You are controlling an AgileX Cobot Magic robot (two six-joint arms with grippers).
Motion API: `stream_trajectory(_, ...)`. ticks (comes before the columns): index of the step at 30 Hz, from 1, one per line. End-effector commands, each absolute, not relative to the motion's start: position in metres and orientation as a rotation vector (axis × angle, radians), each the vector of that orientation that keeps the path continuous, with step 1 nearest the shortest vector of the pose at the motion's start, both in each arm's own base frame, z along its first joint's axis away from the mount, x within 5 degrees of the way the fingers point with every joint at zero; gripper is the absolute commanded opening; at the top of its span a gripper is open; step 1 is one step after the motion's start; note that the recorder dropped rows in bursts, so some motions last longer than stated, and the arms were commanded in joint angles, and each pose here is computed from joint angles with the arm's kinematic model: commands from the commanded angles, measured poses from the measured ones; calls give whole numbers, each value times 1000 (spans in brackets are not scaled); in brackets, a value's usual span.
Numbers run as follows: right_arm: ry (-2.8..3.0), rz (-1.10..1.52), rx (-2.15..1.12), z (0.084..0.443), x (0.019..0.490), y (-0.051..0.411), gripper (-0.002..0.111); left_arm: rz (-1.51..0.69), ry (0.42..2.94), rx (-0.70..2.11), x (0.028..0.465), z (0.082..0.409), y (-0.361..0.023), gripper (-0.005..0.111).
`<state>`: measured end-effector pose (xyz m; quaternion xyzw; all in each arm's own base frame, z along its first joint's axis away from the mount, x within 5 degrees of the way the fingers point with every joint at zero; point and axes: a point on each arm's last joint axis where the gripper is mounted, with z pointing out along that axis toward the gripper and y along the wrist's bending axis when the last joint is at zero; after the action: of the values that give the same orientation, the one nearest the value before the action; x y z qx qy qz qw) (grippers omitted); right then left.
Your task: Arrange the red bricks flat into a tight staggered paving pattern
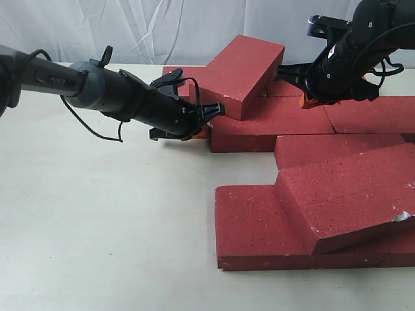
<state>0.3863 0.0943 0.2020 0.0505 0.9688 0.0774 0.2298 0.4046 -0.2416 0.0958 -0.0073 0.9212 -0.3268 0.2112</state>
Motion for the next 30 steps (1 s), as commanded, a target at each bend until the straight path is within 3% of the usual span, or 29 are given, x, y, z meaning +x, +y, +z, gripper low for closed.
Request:
stream_trajectory(1, 2653, 212, 142, 207, 387, 92, -1, -975, 2574, -4, 399, 95, -254, 0)
stream_trajectory(17, 2781, 153, 114, 209, 373, 88, -1, -929, 2767, 1, 406, 94, -196, 0)
stream_trajectory(30, 2854, 127, 65, 241, 347, 86, -1, -794, 2715, 198, 369, 156, -177, 0)
